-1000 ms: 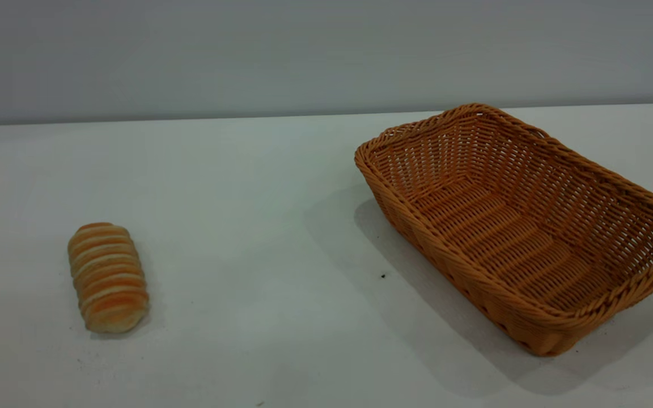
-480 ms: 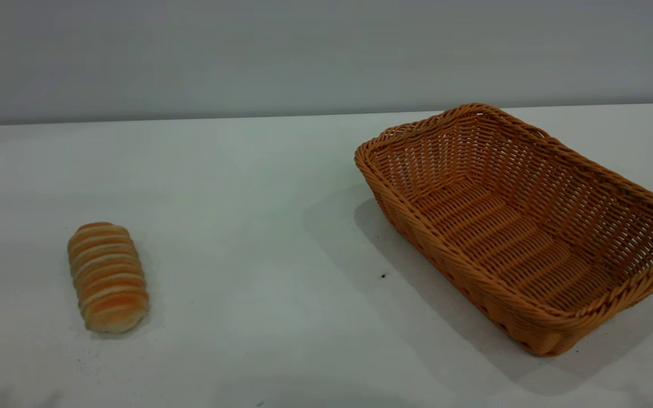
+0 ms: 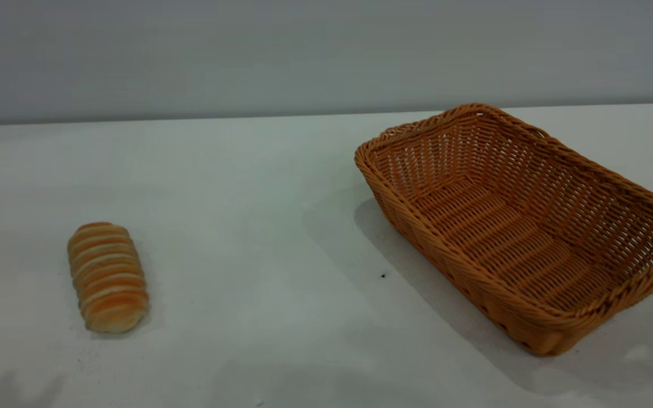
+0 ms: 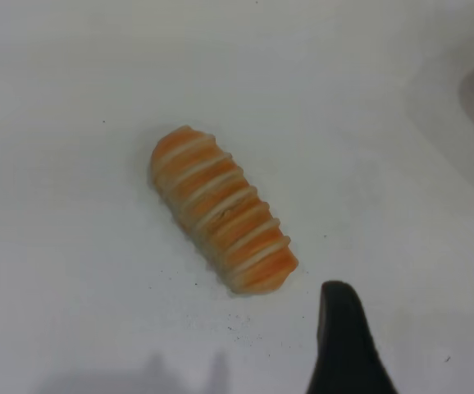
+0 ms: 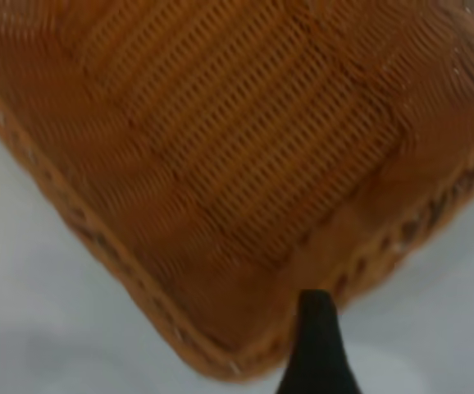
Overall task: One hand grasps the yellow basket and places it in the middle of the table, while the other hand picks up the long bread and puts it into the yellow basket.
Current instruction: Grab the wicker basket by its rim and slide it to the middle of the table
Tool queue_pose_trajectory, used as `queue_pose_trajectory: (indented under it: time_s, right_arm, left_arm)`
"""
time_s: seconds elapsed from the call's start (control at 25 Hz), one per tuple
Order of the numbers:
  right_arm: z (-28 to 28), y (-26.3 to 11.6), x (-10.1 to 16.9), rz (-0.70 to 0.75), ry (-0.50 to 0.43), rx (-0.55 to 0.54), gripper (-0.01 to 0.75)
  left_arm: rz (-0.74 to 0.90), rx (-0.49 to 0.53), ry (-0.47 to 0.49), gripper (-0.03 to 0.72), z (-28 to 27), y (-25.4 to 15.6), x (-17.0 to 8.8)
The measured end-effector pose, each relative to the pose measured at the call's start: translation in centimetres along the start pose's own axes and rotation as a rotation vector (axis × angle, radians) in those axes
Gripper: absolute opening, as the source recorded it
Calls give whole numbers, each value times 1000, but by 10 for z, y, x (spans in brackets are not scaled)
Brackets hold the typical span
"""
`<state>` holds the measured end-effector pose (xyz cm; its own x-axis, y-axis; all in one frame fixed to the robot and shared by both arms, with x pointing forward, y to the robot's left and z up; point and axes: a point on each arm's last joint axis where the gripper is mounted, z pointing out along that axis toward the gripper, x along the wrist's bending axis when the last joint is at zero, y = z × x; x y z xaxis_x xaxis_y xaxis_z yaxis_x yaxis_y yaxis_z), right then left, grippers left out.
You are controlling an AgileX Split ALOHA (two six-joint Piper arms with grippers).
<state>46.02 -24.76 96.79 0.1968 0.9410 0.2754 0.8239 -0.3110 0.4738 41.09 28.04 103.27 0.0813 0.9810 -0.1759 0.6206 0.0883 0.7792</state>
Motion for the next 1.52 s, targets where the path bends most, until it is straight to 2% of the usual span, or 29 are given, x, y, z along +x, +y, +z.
queue_pose_trajectory:
  time_s: [0.24, 0.48, 1.08, 1.24, 1.32, 1.4, 1.52]
  right_arm:
    - [26, 15, 8, 164, -40, 57, 560]
    - [53, 10, -4, 279, -122, 121, 560]
    - [109, -4, -15, 304, -161, 167, 560]
    - [122, -6, -16, 304, -146, 147, 552]
    - [128, -7, -17, 305, -141, 141, 514]
    - [133, -11, -19, 309, -149, 152, 445]
    - [140, -15, -21, 328, -162, 166, 293]
  left_arm:
    - [1, 0, 0, 513, 0, 0, 0]
    - [2, 13, -3, 513, 0, -1, 0]
    - [2, 12, -4, 513, 0, -1, 0]
    - [2, 11, -3, 513, 0, -1, 0]
    - [2, 11, -3, 513, 0, -1, 0]
    - [2, 11, -3, 513, 0, -1, 0]
    - [2, 11, -3, 513, 0, -1, 0]
